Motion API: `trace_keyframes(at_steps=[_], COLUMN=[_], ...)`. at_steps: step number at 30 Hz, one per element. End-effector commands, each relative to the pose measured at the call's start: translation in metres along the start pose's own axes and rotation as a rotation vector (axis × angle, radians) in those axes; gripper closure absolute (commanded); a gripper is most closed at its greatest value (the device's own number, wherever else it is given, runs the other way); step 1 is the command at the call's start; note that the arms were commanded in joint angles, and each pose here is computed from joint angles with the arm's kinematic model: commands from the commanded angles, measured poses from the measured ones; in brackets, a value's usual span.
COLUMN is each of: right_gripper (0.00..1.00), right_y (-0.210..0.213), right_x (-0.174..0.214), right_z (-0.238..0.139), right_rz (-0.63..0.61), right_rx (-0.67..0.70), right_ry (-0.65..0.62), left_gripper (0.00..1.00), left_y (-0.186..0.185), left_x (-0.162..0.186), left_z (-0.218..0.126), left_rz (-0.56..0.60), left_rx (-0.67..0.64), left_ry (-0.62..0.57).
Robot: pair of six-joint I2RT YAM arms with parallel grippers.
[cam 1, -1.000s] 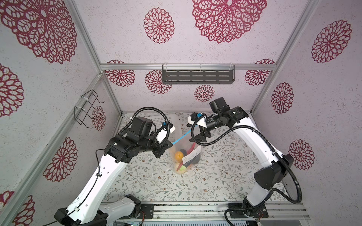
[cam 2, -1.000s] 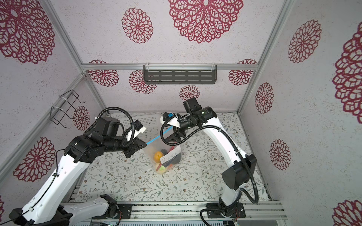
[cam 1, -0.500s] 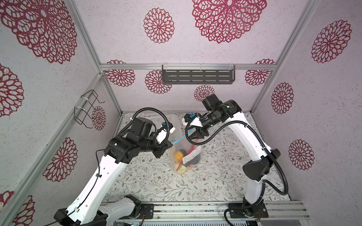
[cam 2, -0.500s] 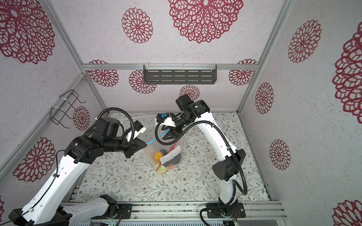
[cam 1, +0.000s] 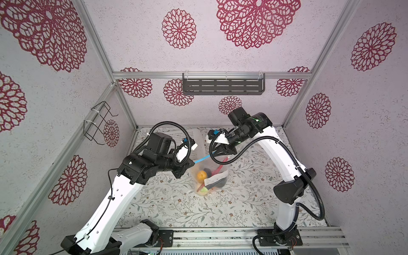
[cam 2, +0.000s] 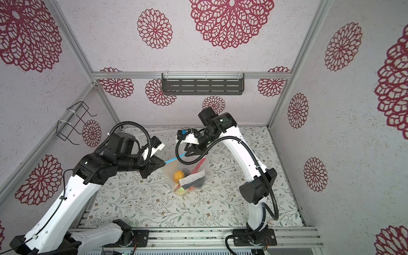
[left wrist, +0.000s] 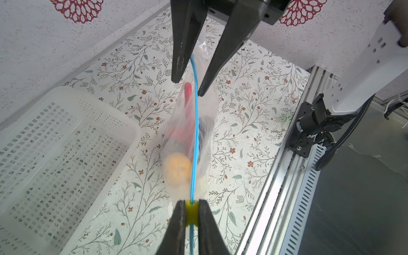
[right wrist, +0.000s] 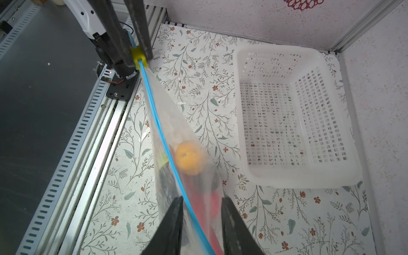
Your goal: Place the food in the zip-top bag and seal the zipper
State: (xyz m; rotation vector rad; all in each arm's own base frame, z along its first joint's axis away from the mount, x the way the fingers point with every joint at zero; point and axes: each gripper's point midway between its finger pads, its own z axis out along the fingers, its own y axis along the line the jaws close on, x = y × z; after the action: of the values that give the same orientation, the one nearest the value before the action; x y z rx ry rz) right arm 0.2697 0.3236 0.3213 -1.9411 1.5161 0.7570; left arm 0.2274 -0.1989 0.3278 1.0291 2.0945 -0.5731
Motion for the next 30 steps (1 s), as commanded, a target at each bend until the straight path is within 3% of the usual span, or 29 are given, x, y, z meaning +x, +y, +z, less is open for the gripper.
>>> trace_keyframes(at_steps=[1, 14, 21, 30], right_gripper=[0.73, 0.85, 0.98, 1.00], right_y=[0.007, 0.005, -0.005, -0.001], right_x=[-0.011, -0.012, -0.011, -0.017], right_z=[-0.013, -0.017, -0.021, -0.036], right_rz=[-0.034, -0.005, 0.062, 0.169], right_rx=[0.024, 0.051, 0.122, 0.235], right_ry=[-0.010, 0.000, 0.031, 0.076], left_gripper=[0.87, 0.86, 0.79, 0.45], left_y=[0.001, 0.002, 0.003, 0.002], left_x=[-0.008, -0.006, -0.011, -0.032], left_z=[-0.001, 0.001, -0.001, -0.015], left_rz=[0.027, 0.024, 0.034, 0.073], left_rx=[-0.004, -0.006, -0.017, -0.047], left_ry=[-0.040, -0.034, -0.076, -0.209])
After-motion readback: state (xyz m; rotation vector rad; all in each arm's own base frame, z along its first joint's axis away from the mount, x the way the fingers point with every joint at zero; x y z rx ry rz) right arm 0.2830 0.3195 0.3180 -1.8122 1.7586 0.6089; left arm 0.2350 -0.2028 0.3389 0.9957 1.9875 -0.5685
